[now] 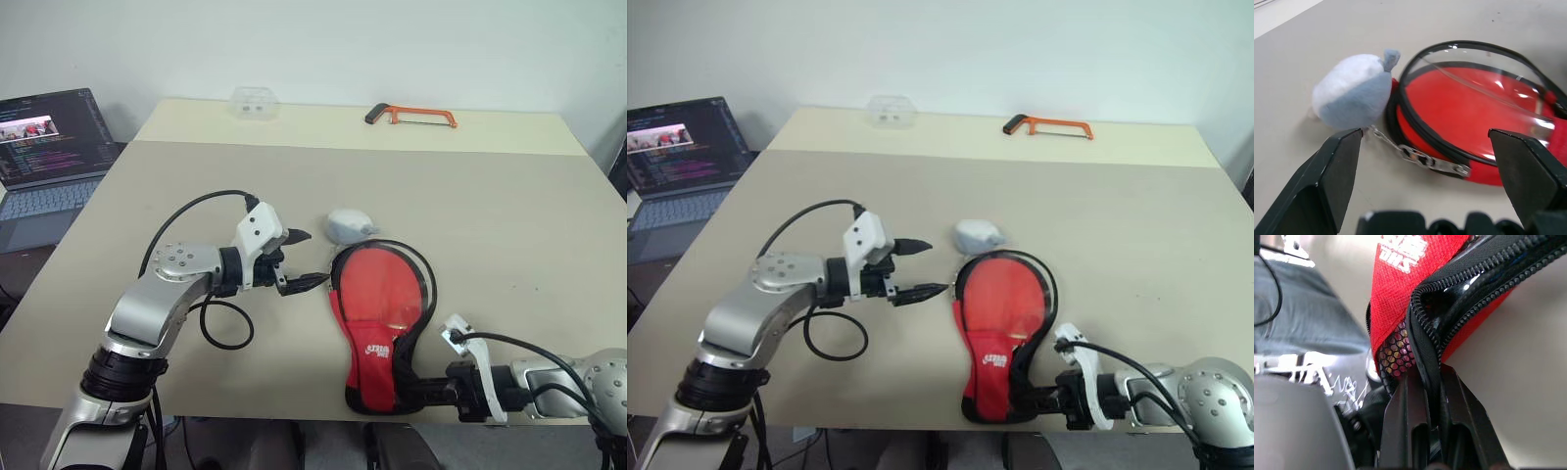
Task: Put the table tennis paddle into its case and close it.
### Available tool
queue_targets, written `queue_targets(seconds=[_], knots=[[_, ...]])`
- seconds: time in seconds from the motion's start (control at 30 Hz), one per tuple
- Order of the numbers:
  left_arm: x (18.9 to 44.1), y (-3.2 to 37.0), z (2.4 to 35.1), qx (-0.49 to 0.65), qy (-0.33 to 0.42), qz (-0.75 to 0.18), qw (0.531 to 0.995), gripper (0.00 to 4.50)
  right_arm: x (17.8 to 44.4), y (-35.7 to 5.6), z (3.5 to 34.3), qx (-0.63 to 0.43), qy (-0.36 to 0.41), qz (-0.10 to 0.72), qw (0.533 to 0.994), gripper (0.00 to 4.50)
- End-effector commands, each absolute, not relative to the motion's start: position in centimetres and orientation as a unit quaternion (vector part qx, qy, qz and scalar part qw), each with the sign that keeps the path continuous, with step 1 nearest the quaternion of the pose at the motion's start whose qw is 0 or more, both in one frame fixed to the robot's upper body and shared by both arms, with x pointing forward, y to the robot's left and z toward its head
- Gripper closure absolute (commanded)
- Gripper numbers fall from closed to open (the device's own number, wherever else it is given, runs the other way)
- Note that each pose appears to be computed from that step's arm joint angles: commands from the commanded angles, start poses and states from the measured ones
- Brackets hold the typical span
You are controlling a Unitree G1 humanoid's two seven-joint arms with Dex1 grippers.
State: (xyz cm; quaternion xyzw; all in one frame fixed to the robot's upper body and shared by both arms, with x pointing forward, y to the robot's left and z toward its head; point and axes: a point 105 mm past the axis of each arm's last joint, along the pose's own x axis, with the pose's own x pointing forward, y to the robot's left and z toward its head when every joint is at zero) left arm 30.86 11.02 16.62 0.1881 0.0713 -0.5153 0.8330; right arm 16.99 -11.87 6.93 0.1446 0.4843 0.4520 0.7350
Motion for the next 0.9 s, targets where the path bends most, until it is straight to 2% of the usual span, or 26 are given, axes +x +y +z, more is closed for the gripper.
queue_targets(seconds=[0.03, 0.13, 0.33, 0.43, 0.57, 0.77, 0.8, 0.9], knots=[[30.7, 10.7, 17.6, 0.200, 0.048, -0.521, 0.829, 0.00, 15.4, -10.8, 7.4, 0.147, 0.490, 0.492, 0.705, 4.46], [30.7, 10.7, 17.7, 0.199, 0.047, -0.521, 0.829, 0.00, 15.7, -10.7, 7.4, 0.145, 0.487, 0.488, 0.710, 4.46], [30.7, 10.7, 17.5, 0.202, 0.048, -0.519, 0.829, 0.00, 17.9, -11.6, 7.5, 0.099, 0.464, 0.461, 0.750, 4.46], [30.8, 10.6, 17.6, 0.201, 0.046, -0.519, 0.830, 0.00, 18.6, -12.2, 7.9, 0.089, 0.458, 0.460, 0.756, 3.67], [30.9, 10.6, 17.5, 0.202, 0.045, -0.518, 0.830, 0.00, 19.2, -13.4, 9.3, 0.073, 0.446, 0.470, 0.758, 2.30], [31.2, 10.6, 17.7, 0.203, 0.042, -0.516, 0.831, 0.00, 17.5, -15.8, 10.6, -0.021, 0.447, 0.518, 0.729, 0.28], [31.3, 10.6, 17.7, 0.204, 0.041, -0.515, 0.832, 0.00, 17.3, -16.6, 10.8, -0.047, 0.446, 0.528, 0.721, 0.04], [32.0, 11.0, 18.1, 0.203, 0.033, -0.499, 0.842, 0.00, 18.9, -19.4, 12.0, -0.121, 0.406, 0.532, 0.733, 0.04]])
